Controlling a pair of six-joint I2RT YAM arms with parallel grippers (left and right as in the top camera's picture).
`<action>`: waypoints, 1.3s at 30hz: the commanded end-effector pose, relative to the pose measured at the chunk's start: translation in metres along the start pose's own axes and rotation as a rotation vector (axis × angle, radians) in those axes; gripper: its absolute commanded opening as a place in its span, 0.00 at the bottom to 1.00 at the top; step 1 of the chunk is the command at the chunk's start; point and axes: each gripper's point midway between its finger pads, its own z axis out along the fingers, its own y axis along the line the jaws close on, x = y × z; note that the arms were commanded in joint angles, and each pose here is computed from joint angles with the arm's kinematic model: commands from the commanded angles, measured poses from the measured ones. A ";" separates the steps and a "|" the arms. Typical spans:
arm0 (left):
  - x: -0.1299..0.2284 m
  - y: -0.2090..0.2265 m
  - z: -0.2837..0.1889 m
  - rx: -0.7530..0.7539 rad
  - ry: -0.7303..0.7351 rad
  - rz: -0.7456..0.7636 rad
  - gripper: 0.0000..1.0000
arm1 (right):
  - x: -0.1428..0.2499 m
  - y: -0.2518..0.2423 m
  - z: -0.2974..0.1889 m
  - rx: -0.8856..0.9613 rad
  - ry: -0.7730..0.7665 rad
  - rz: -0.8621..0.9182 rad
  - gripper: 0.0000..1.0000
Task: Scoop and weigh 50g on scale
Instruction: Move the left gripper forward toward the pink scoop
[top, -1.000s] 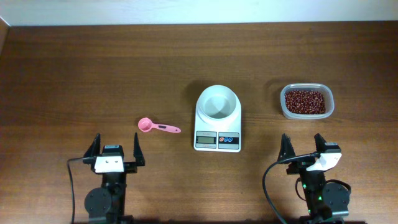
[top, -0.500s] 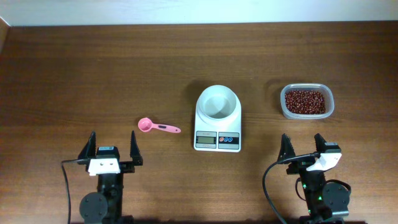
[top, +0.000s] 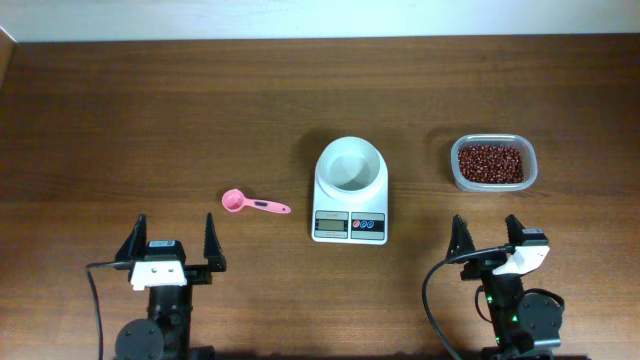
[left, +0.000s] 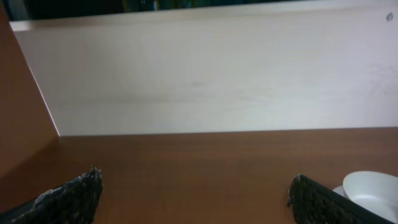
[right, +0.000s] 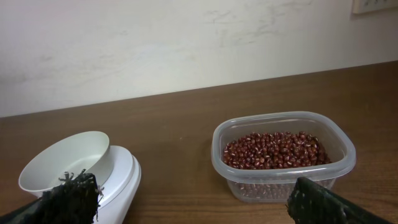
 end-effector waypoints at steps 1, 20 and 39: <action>-0.013 0.000 -0.002 0.006 -0.008 -0.025 0.99 | 0.002 -0.004 0.000 0.019 0.003 -0.007 0.99; -0.009 -0.015 0.047 0.118 0.499 -0.113 0.99 | 0.002 -0.004 0.000 0.019 0.003 -0.007 0.99; 0.013 -0.068 0.060 0.419 0.788 -0.266 0.99 | 0.002 -0.004 0.000 0.019 0.003 -0.007 0.99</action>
